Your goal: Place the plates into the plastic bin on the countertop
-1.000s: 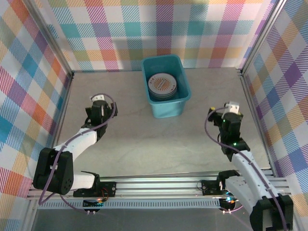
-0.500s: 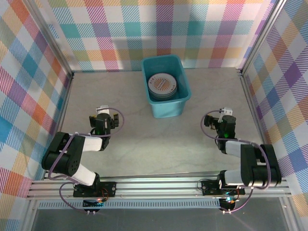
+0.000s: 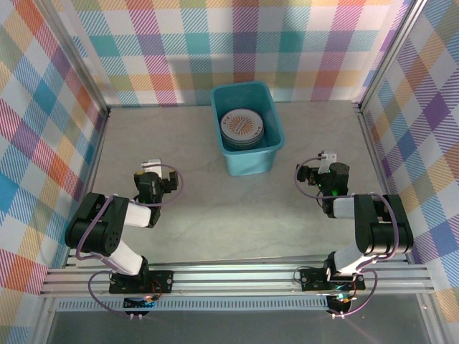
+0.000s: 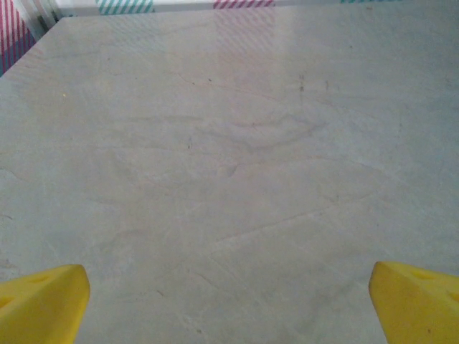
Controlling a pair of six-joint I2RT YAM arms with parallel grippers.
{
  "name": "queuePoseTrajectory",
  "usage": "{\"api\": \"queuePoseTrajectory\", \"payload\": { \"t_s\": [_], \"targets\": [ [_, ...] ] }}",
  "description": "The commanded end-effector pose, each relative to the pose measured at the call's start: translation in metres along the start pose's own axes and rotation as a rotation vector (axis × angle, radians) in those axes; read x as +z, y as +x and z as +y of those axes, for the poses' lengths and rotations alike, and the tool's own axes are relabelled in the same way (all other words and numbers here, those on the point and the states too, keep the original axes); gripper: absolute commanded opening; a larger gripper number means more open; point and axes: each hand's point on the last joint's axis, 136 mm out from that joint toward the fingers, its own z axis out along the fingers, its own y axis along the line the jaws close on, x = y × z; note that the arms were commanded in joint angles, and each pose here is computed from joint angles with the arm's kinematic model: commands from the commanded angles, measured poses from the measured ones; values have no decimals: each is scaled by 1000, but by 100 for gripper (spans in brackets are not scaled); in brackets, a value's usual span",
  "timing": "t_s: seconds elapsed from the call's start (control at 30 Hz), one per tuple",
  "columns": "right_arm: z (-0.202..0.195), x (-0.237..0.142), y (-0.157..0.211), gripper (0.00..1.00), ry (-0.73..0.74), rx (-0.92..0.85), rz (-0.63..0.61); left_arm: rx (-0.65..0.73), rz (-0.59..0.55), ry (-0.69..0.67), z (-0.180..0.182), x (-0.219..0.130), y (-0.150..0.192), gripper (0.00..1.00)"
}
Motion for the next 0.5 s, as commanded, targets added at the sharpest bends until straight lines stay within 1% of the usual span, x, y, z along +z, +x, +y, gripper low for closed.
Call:
{"api": "queuePoseTrajectory", "payload": {
  "t_s": [0.0,0.47],
  "targets": [
    [3,1,-7,99,-28,-26,-18,-51,-18,-23,7,6,-11,100],
    [4,1,-6,99,-27,-28,-15,-53,-20,-24,8,6,-12,100]
  ]
}}
